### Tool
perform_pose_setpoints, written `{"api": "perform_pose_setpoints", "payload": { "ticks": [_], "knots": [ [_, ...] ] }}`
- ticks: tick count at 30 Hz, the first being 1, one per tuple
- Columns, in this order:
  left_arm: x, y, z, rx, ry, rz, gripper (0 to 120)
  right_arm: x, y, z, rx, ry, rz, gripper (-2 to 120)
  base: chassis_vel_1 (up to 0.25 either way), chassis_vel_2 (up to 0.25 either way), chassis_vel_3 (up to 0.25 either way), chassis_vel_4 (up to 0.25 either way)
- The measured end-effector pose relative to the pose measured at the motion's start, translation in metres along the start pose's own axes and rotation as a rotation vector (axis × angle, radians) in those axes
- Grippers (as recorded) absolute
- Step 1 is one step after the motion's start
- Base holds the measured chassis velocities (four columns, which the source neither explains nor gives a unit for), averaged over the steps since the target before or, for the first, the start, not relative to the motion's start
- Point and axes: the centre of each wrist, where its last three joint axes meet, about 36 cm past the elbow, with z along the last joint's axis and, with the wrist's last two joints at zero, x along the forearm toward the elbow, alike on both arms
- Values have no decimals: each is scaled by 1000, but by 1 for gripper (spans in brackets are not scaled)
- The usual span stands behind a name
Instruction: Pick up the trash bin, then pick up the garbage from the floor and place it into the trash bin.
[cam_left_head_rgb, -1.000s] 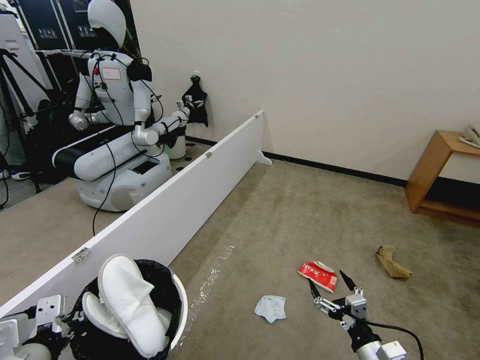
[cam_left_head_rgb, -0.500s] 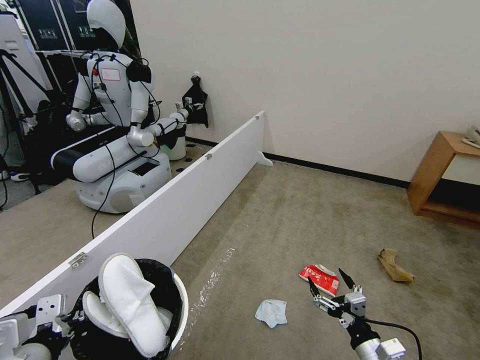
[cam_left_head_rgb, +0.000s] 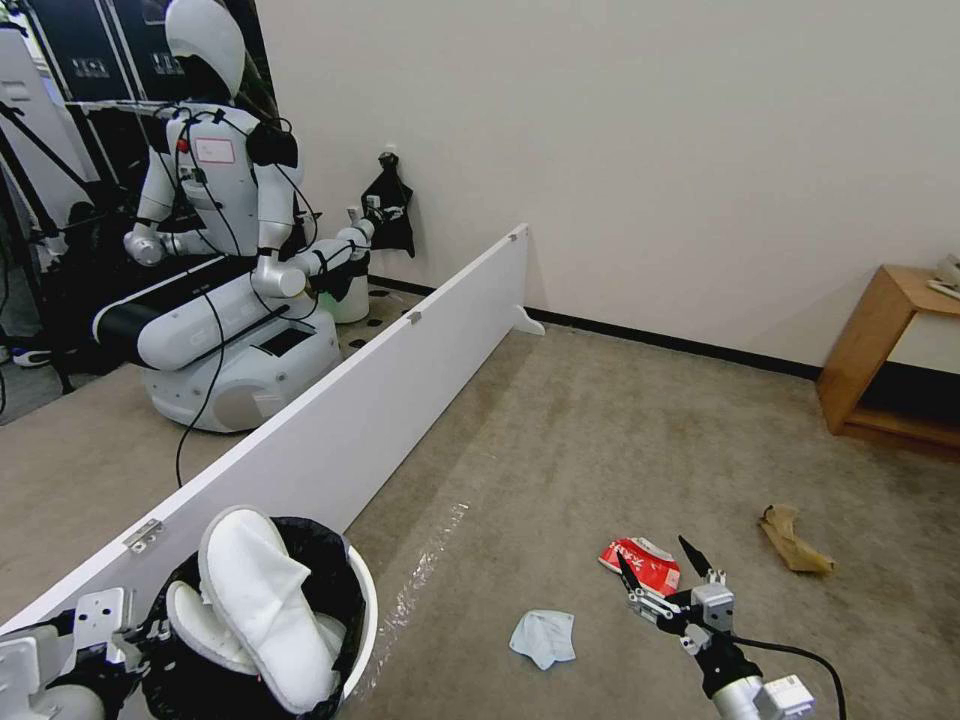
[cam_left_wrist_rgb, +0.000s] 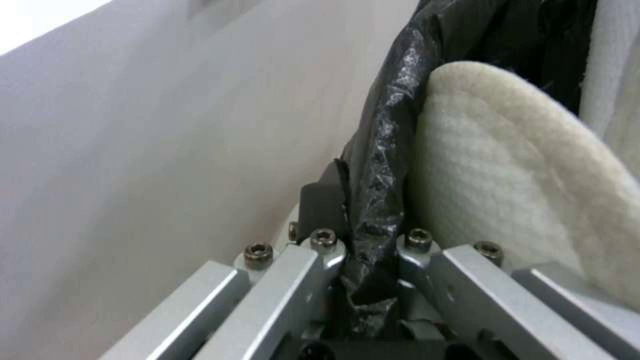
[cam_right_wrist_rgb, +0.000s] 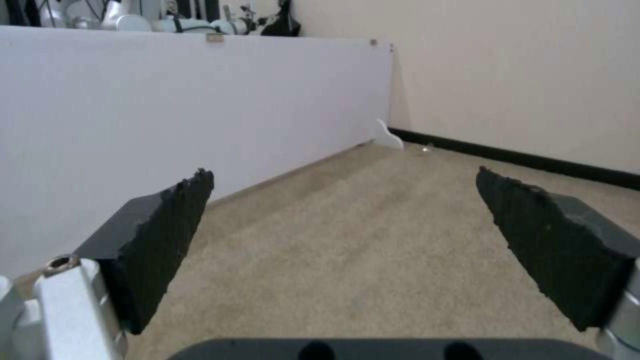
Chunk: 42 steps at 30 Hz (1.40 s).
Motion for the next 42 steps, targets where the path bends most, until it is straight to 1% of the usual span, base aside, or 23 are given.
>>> {"api": "perform_pose_setpoints", "payload": {
  "ticks": [26, 32, 33, 35, 36, 37, 38, 40, 41, 42],
  "knots": [
    [1, -1, -1, -1, -3, 6, 2, 0, -1, 0, -1, 1, -2, 100, -12, 13, 13, -12],
    [1, -1, -2, -3, -4, 7, 2, -1, 6, 1, -27, 31, 19, 100, 0, 0, 0, 0],
    [2, -1, -2, -3, -5, 7, 2, -1, 6, 2, -27, 46, 15, 100, 0, 0, 0, 0],
    [4, -2, -2, -5, -6, 9, 2, -3, 1, 11, -3, 154, 0, 100, 0, 0, 0, 0],
    [4, -2, -2, -5, -6, 9, 2, -3, 1, 11, -3, 154, 0, 100, 0, 0, 0, 0],
    [4, -3, -2, -6, -5, 11, 2, -4, -4, 16, 10, 218, -11, 100, 0, 0, 0, 0],
    [4, -3, -2, -6, -5, 11, 2, -4, -4, 16, 10, 218, -11, 100, 0, 0, 0, 0],
    [6, -4, -2, -7, -6, 13, 2, -7, -11, 28, 30, 313, -35, 100, 0, 0, 0, 0],
    [6, -4, -2, -7, -6, 13, 2, -7, -11, 28, 30, 313, -35, 100, 0, 0, 0, 0],
    [6, -4, -2, -8, -5, 14, 2, -9, -12, 32, 34, 350, -46, 100, 0, 0, 0, 0]
  ]
}}
